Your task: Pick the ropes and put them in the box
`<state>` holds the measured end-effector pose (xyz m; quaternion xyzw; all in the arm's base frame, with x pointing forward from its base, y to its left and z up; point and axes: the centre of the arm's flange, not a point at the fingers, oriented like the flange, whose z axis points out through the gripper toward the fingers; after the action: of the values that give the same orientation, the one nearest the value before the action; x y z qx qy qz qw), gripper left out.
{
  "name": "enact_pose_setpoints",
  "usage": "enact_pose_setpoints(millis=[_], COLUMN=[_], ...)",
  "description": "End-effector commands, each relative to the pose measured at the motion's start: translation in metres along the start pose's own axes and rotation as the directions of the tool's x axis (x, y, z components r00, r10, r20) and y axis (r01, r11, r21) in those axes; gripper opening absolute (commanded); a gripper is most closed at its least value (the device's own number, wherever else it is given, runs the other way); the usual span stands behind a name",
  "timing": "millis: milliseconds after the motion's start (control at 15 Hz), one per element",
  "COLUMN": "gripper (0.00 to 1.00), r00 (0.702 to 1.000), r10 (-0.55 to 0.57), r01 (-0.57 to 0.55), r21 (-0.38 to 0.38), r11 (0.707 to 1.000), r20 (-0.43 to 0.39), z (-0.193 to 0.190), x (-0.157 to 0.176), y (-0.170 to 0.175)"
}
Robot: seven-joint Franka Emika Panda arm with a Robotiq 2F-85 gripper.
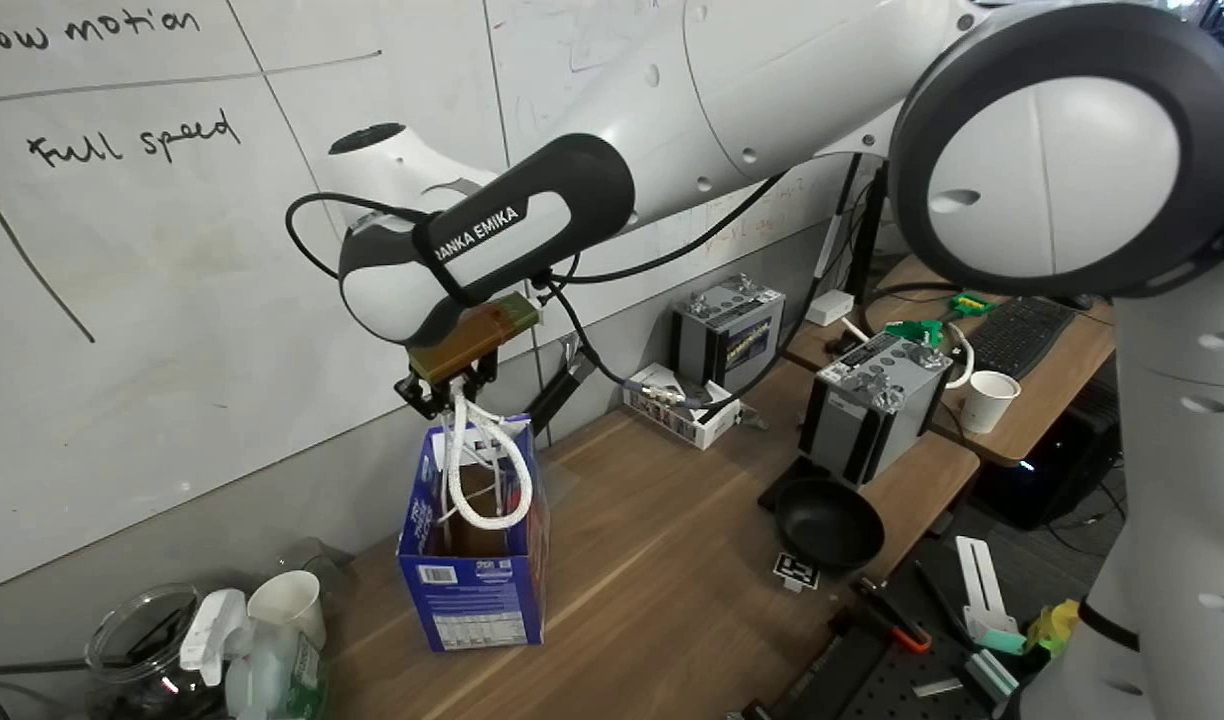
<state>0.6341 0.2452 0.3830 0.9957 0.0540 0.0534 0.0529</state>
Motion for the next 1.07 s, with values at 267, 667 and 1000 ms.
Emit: enact_pose_setpoints(millis=[267, 667, 1000], gripper=[0.11, 0.11, 0.11], r00=[0.996, 0.993, 0.994], r10=[0.054, 0.083, 0.097], r01=[-0.049, -0.075, -0.088], r21=[0.059, 0.107, 0.132], r11=[0.997, 0.991, 0.987], r20=[-0.075, -0.080, -0.060], z=[0.016, 0.040, 0.067], x=[0.002, -0.013, -0.037], y=[-0.005, -0.013, -0.025])
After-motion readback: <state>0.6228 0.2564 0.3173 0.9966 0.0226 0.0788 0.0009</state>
